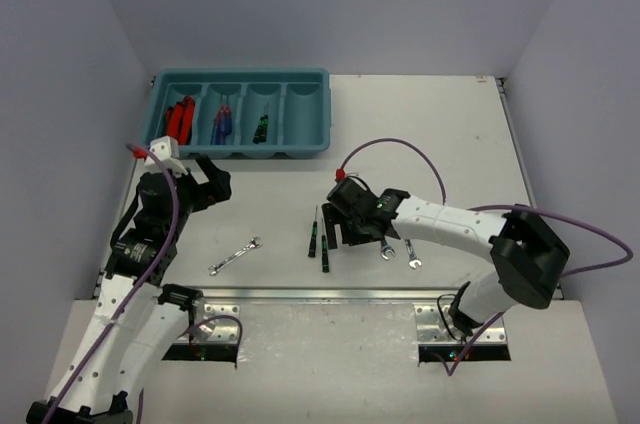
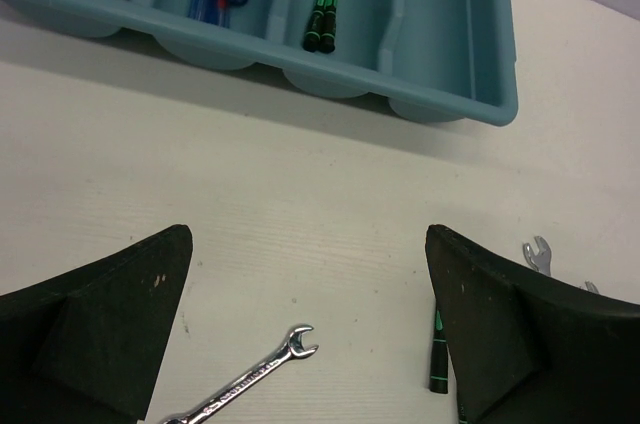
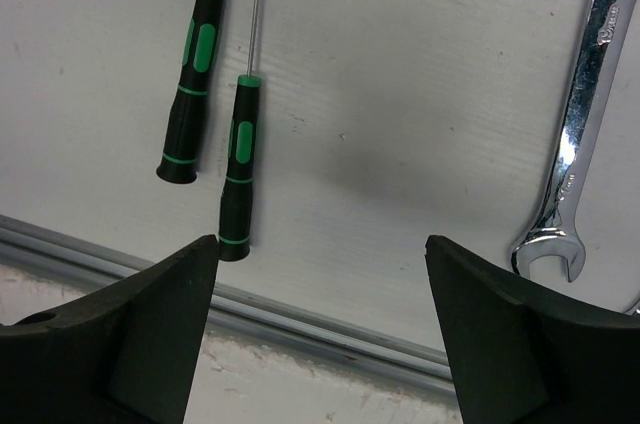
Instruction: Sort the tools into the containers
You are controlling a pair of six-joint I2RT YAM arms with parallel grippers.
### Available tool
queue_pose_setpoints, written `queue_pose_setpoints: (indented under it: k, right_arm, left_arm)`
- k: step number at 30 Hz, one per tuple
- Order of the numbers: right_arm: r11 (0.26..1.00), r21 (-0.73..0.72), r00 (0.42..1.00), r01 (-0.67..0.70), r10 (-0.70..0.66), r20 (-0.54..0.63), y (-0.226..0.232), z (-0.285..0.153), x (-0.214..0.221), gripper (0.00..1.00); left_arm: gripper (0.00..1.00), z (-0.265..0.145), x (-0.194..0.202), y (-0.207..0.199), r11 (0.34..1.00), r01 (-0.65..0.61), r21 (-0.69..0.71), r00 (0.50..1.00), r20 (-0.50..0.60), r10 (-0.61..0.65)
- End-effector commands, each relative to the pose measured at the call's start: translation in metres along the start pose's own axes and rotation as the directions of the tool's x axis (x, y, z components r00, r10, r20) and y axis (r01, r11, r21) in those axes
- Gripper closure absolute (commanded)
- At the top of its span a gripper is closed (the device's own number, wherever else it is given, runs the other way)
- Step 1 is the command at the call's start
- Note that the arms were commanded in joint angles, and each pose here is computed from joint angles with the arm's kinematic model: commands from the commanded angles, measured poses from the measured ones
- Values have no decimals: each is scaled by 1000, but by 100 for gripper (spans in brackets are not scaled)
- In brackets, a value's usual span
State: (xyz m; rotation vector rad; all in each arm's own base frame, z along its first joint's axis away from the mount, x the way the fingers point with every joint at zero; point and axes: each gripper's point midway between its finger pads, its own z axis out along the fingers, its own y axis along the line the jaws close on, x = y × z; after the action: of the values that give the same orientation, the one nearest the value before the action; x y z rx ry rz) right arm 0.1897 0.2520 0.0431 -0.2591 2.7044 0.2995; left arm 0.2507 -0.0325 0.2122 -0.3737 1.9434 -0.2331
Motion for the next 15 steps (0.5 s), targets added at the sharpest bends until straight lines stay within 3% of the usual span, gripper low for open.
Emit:
queue_pose_setpoints:
  k: [1, 10, 15]
  right_arm:
    - [1000, -9, 998, -26, 27, 63, 19, 0, -25, 17]
    - [999, 34, 999, -35, 34, 30, 36, 23, -21, 36]
    - [999, 34, 999, -40, 40, 9, 41, 33, -16, 40]
  left_arm:
    - [0, -1, -15, -13, 998, -9, 61, 999, 46, 6]
    - [0, -2, -13, -19, 995, -15, 97, 999, 41, 11]
    - [0, -4, -14, -23, 992, -17, 122, 999, 47, 12]
